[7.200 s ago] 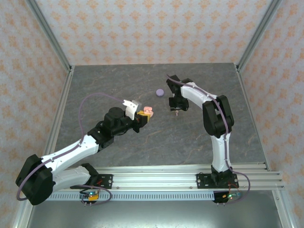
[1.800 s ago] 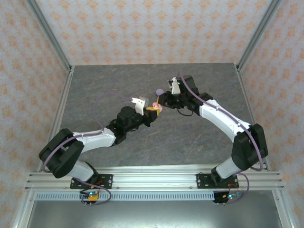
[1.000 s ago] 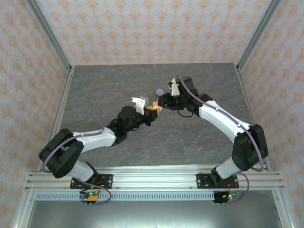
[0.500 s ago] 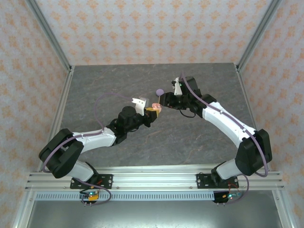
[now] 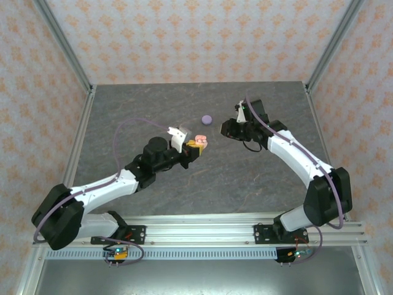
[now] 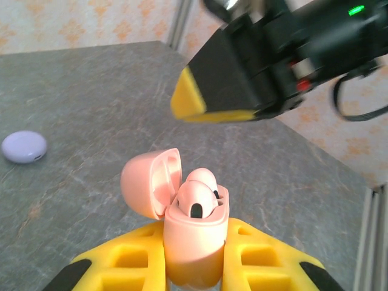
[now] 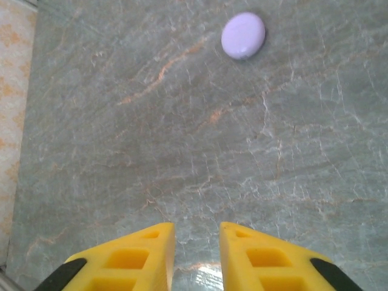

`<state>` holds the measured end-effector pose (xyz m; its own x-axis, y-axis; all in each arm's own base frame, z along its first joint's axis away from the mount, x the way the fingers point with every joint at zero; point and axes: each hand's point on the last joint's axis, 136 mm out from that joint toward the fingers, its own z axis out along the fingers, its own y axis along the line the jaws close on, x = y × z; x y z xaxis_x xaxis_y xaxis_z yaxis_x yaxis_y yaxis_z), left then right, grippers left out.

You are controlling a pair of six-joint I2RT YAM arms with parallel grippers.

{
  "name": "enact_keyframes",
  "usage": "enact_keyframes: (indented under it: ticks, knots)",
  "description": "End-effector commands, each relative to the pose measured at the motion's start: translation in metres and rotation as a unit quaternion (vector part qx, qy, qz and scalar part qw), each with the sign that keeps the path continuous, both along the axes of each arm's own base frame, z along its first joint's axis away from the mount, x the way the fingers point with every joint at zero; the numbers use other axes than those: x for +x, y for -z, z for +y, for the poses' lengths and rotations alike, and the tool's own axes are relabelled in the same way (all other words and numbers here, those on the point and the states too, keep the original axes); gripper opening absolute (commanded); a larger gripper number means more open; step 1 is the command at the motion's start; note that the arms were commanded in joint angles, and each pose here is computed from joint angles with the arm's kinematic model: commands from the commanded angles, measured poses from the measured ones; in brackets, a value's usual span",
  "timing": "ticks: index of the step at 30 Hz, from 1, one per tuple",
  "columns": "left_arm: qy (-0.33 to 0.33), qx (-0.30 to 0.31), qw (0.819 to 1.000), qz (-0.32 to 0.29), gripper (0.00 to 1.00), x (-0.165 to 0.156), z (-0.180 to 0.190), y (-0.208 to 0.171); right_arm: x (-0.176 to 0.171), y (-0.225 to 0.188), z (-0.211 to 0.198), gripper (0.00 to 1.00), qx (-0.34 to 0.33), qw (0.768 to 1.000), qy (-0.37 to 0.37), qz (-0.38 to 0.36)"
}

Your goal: Insert wireless bluetooth earbuds into charging case

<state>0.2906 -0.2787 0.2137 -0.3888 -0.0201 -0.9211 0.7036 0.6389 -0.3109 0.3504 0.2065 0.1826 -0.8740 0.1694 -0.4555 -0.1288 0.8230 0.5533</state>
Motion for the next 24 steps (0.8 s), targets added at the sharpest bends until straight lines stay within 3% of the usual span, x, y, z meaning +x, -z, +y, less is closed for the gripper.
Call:
enact_keyframes:
  ticks: [1, 10, 24]
  knots:
    - [0.07, 0.009, 0.997, -0.029, 0.16, -0.022, -0.01, -0.016, -0.009, 0.005, 0.015, 0.23, 0.024, 0.998, -0.054, 0.007]
    - [0.126, -0.005, 0.991, -0.035, 0.16, -0.039, -0.02, -0.019, -0.024, -0.002, 0.037, 0.13, 0.083, 0.989, -0.123, 0.01]
    - [0.107, -0.005, 0.994, -0.026, 0.16, -0.024, -0.024, -0.012, -0.045, -0.01, 0.051, 0.12, 0.115, 0.976, -0.183, 0.015]
